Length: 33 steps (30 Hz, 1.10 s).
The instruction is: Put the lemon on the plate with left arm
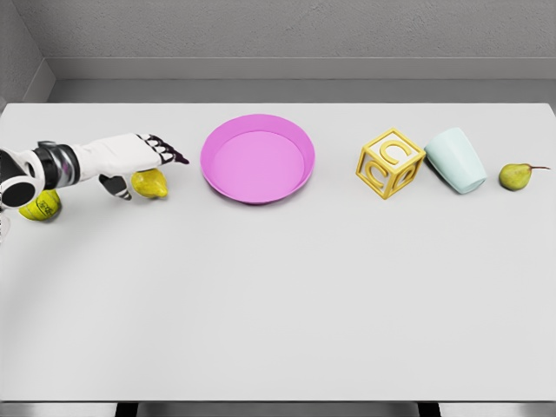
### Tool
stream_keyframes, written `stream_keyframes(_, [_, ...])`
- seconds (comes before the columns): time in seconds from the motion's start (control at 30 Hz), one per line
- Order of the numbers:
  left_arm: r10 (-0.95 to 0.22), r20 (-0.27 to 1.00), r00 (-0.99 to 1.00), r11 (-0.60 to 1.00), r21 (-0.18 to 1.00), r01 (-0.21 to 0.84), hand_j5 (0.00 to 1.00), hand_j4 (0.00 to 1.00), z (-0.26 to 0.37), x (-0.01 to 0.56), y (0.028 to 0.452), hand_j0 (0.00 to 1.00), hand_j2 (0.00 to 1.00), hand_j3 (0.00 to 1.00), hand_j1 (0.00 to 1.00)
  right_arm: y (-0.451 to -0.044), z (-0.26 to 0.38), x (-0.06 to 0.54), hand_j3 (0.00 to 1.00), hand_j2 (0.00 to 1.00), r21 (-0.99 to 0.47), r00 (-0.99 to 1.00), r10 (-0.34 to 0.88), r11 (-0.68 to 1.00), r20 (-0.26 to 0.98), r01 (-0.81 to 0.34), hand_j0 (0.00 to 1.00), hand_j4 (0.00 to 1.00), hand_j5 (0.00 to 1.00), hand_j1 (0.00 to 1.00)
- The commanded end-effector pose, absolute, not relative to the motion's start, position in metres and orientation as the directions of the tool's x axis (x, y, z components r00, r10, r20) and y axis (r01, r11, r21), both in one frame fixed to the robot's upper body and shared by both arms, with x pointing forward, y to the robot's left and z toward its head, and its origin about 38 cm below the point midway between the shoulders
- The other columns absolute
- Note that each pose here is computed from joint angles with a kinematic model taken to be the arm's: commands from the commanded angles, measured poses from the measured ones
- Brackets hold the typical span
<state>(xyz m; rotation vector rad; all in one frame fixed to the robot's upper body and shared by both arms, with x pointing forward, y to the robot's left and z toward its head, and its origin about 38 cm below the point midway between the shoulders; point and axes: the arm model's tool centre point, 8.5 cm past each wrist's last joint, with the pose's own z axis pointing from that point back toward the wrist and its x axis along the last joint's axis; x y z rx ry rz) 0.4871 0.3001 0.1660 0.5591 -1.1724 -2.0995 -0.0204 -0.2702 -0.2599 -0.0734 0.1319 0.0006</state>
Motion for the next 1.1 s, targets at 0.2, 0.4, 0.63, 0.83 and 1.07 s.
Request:
stream_keyframes(0.2, [-0.719, -0.033, -0.694, -0.366, 0.867, 0.338, 1.00, 1.00, 0.1631, 0.4883, 0.2926, 1.00, 1.00, 1.00, 1.00, -0.2703, -0.2599, -0.0205, 1.00, 1.00, -0.073, 0.991, -0.004, 0.997, -0.132, -0.006, 1.00, 1.00, 1.00, 1.00])
stream_keyframes(0.4, [-0.730, -0.027, -0.683, -0.361, 0.864, 0.352, 1.00, 1.00, 0.1597, 0.4889, 0.2982, 1.00, 1.00, 1.00, 1.00, -0.2703, -0.2599, -0.0205, 1.00, 1.00, -0.073, 0.991, -0.004, 0.997, -0.132, -0.006, 1.00, 1.00, 1.00, 1.00])
stream_keyframes(0.63, [-0.728, -0.027, -0.685, -0.365, 0.862, 0.353, 1.00, 1.00, 0.1586, 0.4887, 0.2970, 1.00, 1.00, 1.00, 1.00, -0.2703, -0.2599, -0.0205, 1.00, 1.00, -0.073, 0.991, -0.004, 0.997, -0.132, -0.006, 1.00, 1.00, 1.00, 1.00])
stream_keyframes(0.83, [-0.726, -0.037, -0.686, -0.375, 0.859, 0.350, 1.00, 1.00, 0.1582, 0.4888, 0.2964, 1.00, 1.00, 1.00, 1.00, -0.2703, -0.2599, -0.0205, 1.00, 1.00, -0.073, 0.991, -0.004, 0.997, -0.132, -0.006, 1.00, 1.00, 1.00, 1.00])
stream_keyframes(1.07, [-0.726, -0.040, -0.686, -0.376, 0.859, 0.348, 1.00, 1.00, 0.1587, 0.4887, 0.2968, 1.00, 1.00, 1.00, 1.00, -0.2703, -0.2599, -0.0205, 1.00, 1.00, -0.073, 0.991, -0.004, 0.997, -0.132, -0.006, 1.00, 1.00, 1.00, 1.00])
